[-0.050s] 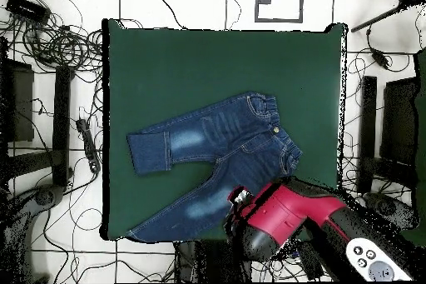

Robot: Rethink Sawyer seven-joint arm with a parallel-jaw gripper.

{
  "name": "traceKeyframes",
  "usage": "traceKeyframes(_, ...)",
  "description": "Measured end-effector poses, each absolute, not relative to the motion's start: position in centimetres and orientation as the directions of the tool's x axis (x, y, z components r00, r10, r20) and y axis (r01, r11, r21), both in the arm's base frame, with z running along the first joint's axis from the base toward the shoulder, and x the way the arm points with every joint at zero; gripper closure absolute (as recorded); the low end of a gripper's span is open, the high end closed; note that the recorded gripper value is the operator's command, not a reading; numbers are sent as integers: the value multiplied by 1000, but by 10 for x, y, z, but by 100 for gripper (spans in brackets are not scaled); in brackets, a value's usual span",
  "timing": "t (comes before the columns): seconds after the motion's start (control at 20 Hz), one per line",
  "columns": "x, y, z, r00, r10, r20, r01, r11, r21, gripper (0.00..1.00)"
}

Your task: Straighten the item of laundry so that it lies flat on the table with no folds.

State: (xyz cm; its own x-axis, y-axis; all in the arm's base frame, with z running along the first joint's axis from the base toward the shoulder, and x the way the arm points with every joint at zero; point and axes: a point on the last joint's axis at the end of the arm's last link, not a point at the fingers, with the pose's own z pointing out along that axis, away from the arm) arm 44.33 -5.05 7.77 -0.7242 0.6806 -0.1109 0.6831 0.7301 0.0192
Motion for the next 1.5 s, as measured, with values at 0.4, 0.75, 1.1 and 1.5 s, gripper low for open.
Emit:
traceKeyframes(0.4, 488, -65, 69, -692, 713, -113, 712, 700, 54, 0)
traceKeyframes(0.75, 539, -81, 45, -667, 738, -103, 734, 674, 84, 0)
traceKeyframes(1.1, 572, -94, 20, -653, 751, -101, 741, 660, 119, 0)
traceKeyframes(1.5, 583, -104, 7, -622, 778, -87, 767, 628, 132, 0)
